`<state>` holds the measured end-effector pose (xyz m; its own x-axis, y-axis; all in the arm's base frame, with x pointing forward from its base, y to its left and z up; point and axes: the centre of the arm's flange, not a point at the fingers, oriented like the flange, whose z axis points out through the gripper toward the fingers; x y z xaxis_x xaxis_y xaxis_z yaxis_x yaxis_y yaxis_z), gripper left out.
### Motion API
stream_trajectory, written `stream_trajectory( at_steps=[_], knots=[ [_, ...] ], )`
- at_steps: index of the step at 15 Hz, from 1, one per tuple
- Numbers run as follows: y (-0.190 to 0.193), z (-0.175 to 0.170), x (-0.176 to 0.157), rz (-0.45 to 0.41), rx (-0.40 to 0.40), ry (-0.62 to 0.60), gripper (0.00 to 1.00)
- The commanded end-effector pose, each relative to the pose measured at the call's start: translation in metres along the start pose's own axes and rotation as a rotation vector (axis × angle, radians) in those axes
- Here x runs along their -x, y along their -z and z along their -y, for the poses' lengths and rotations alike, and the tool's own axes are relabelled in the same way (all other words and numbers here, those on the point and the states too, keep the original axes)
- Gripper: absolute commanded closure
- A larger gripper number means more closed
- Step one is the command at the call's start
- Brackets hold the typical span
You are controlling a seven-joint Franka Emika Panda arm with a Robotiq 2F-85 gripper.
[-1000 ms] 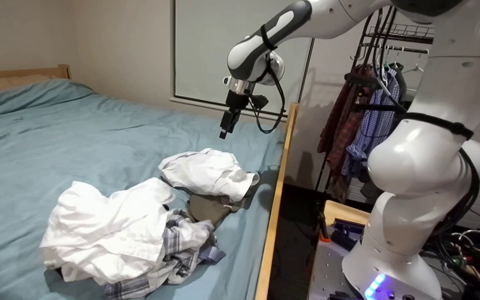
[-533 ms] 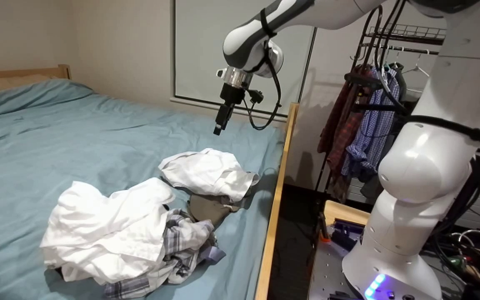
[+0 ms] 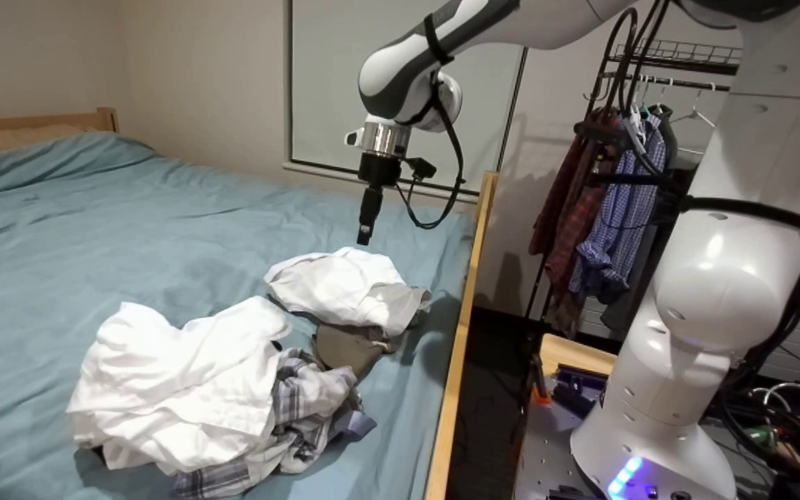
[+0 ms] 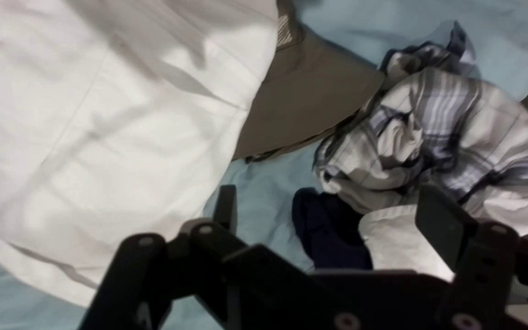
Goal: Move the rightmost white object and put it on top of the rightmost black object on the bed
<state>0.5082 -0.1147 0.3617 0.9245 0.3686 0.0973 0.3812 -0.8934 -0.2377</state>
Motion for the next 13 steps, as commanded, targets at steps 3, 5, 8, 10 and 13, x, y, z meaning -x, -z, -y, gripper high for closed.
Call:
stream_trajectory(
  at_steps=[3,5,8,10,13],
  knots=[
    [-0.011,0.018,0.03,0.12,0.022,-0.081,0.0],
    [-0.014,0.014,0.044,0.082,0.066,-0.202,0.0],
    [-0.018,0.008,0.063,0.013,0.115,-0.346,0.0],
    [-0.02,0.002,0.073,-0.012,0.155,-0.433,0.0],
    [-0.023,-0.009,0.068,0.005,0.14,-0.421,0.0]
  ],
)
